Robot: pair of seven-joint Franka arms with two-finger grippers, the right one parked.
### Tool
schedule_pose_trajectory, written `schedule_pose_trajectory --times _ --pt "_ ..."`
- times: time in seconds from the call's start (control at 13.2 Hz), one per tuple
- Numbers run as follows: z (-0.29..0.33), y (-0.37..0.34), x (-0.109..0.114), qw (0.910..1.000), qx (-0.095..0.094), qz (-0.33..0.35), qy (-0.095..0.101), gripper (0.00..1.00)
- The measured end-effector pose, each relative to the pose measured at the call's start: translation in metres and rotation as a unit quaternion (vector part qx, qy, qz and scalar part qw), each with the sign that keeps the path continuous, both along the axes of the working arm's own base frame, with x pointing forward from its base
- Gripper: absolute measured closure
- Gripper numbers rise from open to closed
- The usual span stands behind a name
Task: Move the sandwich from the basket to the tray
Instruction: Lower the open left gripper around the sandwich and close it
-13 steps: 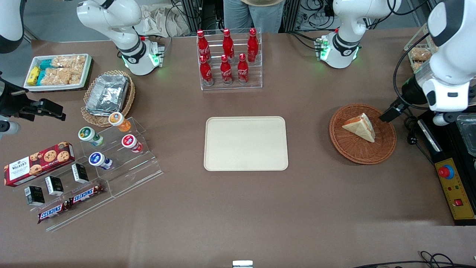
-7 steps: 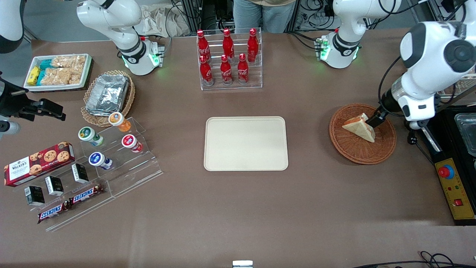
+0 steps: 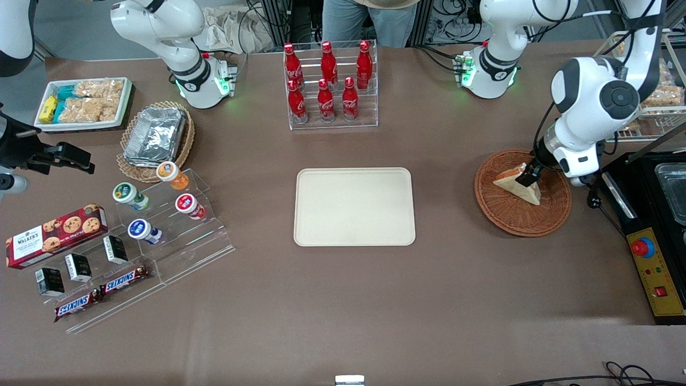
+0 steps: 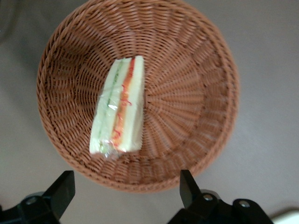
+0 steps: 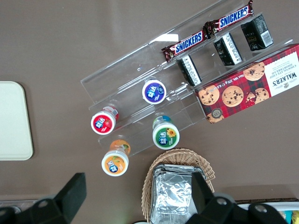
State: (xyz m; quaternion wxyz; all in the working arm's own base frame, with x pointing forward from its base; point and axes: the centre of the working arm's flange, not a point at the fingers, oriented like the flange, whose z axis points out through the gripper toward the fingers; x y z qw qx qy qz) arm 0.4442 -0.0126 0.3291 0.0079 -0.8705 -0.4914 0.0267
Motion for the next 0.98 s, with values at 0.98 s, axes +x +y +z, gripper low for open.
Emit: schedule_pose_trajectory --times 0.98 --pt "-0.108 0.015 -0.008 0.9997 0.004 0.009 -0.025 0.35"
